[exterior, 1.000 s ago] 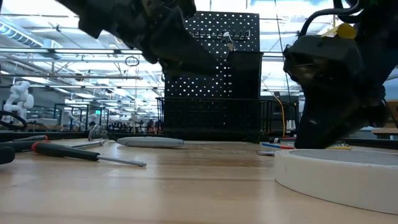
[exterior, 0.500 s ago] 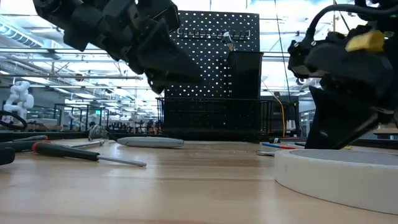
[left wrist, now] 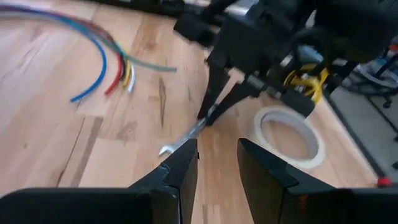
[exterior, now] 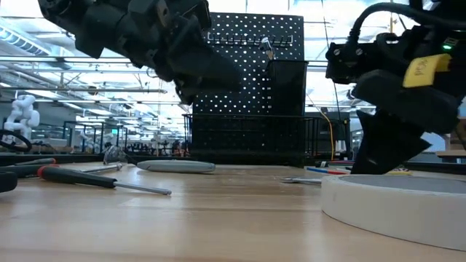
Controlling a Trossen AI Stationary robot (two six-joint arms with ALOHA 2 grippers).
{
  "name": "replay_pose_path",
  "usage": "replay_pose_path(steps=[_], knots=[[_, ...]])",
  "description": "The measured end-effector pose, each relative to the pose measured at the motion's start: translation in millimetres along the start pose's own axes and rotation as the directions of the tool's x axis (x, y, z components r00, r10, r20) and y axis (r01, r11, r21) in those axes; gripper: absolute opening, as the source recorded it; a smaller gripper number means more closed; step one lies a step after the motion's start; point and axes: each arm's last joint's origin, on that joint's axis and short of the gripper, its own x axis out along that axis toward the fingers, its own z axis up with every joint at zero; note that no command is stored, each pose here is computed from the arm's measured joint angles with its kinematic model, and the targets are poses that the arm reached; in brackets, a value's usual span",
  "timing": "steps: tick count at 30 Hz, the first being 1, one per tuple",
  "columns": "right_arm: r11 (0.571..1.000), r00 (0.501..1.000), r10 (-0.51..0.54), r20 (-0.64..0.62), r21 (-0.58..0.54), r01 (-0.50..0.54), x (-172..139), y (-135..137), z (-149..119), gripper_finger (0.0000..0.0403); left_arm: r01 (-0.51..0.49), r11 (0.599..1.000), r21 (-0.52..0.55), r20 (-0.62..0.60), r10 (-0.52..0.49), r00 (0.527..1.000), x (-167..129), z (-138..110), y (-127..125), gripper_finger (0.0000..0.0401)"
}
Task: Hang tools onto peg board
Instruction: Put the wrench into the black bin on the pegboard
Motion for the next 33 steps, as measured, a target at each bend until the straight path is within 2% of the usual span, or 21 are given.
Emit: replay_pose_path(steps=[7,10,28,33], knots=[[0.994,0.997,0.073,-0.011,0.083,-0.072,-19,-5,15,0.0021,0.032,0.999,-0.020,0.085,-0.030,0.996,-1,8,-2,0.0116],[0.990,0.995,0.101,-0.004,0.103,-0.100,-26,-7,22,0.0006,0.034,0.999,-0.020,0.090,-0.032,0.995,0,8,-2,0.0116],[0.984,0.992,0.129,0.013,0.125,-0.130,-14,-11,18,0.0001,0.057,0.998,-0.034,0.039,-0.056,0.998,7,-5,-11,0.0116],[0.985,0.990,0.142,-0.001,0.102,-0.142,-14,-10,18,0.0025,0.058,0.998,-0.040,0.039,-0.056,0.998,7,-6,-11,0.0116]])
